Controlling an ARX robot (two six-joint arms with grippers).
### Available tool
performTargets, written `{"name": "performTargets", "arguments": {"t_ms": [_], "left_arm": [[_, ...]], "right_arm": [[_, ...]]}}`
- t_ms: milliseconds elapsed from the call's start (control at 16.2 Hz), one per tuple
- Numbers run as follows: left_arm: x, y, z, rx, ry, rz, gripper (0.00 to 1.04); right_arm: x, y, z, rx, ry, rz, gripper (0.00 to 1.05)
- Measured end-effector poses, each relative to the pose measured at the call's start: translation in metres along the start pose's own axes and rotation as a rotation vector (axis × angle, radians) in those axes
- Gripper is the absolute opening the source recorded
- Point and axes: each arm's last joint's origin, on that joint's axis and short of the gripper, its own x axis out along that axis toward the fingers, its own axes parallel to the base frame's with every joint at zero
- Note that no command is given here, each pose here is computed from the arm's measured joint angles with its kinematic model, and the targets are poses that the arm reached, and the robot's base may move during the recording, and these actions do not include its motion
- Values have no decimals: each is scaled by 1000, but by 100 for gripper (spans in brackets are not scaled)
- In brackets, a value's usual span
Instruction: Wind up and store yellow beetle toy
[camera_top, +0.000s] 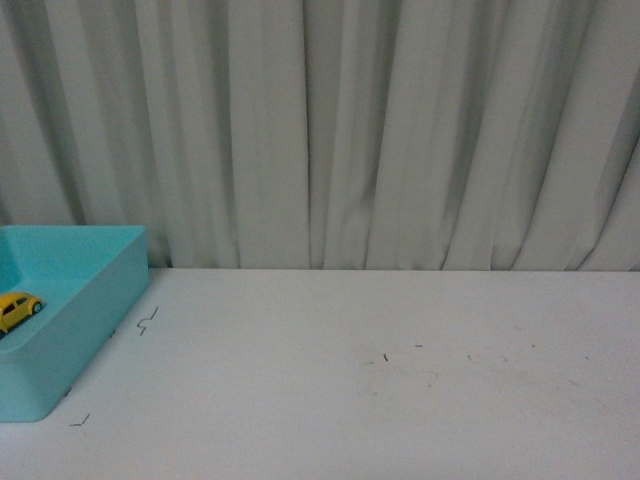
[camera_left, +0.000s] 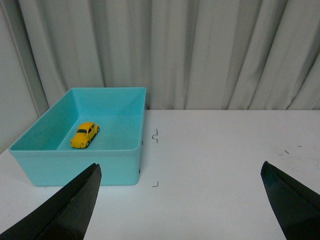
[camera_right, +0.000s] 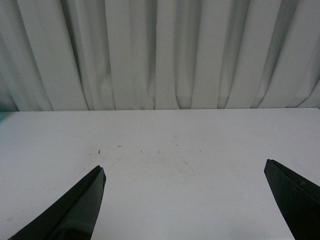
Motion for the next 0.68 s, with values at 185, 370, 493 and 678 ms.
{"name": "performTargets", "arguments": {"t_ms": [185,370,493,678], "left_arm": [[0,0,0,0,0,0,98],[0,0,0,0,0,0,98],[0,0,0,0,0,0,98],[0,0,0,0,0,0,98]], "right_arm": [[0,0,0,0,0,0,98],[0,0,0,0,0,0,98],[0,0,0,0,0,0,98],[0,0,0,0,0,0,98]]}}
